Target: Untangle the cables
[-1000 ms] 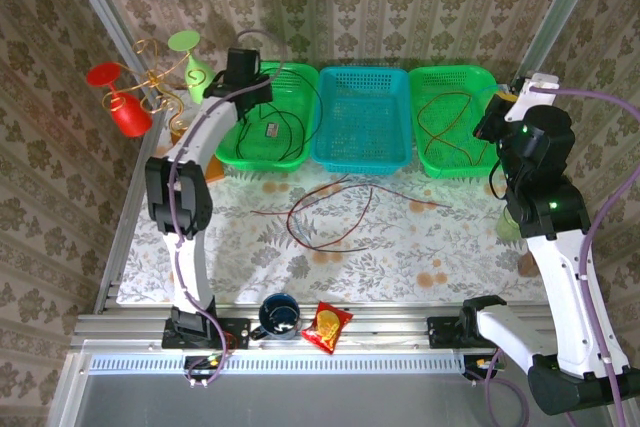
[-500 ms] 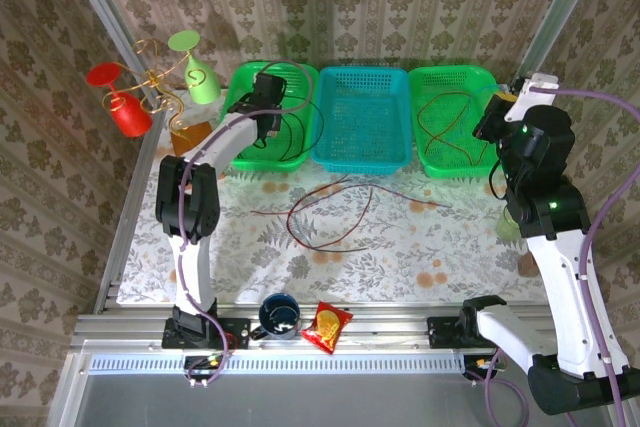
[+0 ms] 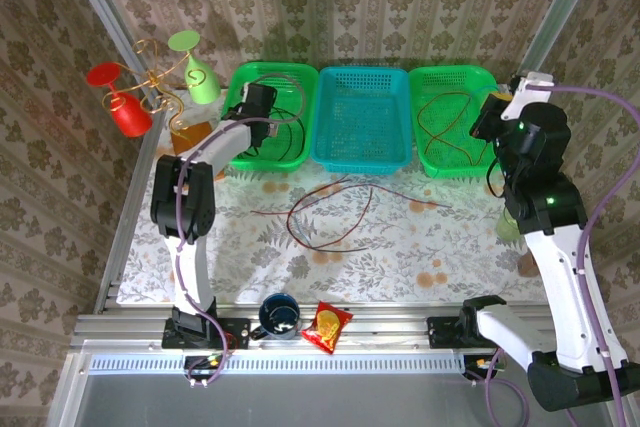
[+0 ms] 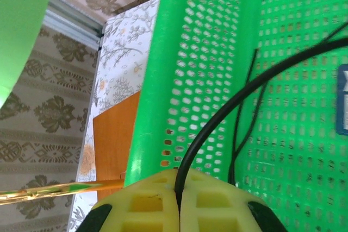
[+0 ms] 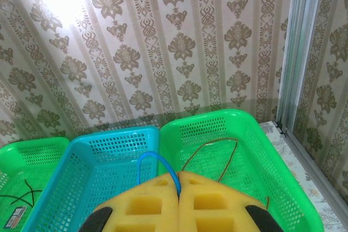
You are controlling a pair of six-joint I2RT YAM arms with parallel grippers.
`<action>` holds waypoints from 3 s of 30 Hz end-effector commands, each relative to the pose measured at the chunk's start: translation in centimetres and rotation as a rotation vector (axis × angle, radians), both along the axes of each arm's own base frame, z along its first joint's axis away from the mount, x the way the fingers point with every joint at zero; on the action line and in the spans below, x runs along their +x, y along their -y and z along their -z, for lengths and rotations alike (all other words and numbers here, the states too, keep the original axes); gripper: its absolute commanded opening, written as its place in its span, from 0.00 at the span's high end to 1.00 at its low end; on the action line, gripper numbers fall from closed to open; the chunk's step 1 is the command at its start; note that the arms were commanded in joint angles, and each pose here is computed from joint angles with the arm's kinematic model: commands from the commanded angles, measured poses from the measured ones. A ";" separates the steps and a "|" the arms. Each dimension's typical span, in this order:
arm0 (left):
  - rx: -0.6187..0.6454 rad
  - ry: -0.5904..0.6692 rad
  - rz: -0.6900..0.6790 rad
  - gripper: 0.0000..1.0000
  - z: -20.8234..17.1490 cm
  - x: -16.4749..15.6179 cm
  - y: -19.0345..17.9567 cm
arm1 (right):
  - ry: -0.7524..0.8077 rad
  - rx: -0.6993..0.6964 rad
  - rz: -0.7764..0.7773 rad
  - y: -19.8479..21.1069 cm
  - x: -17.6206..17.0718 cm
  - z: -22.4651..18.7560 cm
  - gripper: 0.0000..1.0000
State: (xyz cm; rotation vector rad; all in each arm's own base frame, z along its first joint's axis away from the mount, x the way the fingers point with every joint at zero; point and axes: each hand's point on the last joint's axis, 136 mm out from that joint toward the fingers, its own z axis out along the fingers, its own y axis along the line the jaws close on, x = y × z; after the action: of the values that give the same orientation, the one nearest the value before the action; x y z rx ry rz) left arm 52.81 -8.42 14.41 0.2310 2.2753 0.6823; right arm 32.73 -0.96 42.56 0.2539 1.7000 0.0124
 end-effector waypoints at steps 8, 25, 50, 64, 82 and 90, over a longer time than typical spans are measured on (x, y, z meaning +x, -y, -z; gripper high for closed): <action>-0.302 -0.149 0.082 0.18 0.9 0.2 4.0 | 0.050 0.009 -0.020 -0.3 -0.6 -2.7 1.00; -0.380 0.043 0.321 0.00 -10.0 -5.1 9.4 | 0.169 0.182 -0.244 -5.8 2.7 -9.3 1.00; -0.600 0.003 0.271 0.00 -4.8 -21.8 9.8 | -0.722 0.021 -0.139 -17.3 24.9 25.3 1.00; -0.593 0.023 0.261 0.00 -4.4 -23.7 9.3 | -0.891 -0.074 -0.199 -16.3 22.2 26.0 0.00; -0.643 -0.038 0.312 0.00 -3.4 -25.2 10.3 | -0.720 0.076 -0.266 -15.4 10.0 15.7 0.00; -0.651 -0.091 0.341 0.01 -0.6 -26.8 11.4 | -0.795 0.168 -0.278 -14.7 0.1 22.5 0.06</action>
State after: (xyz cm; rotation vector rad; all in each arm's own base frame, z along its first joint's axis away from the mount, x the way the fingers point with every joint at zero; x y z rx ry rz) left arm 26.53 -19.20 15.71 0.3315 2.3232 -0.2159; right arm 34.16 13.55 19.45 0.0704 2.5817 0.1965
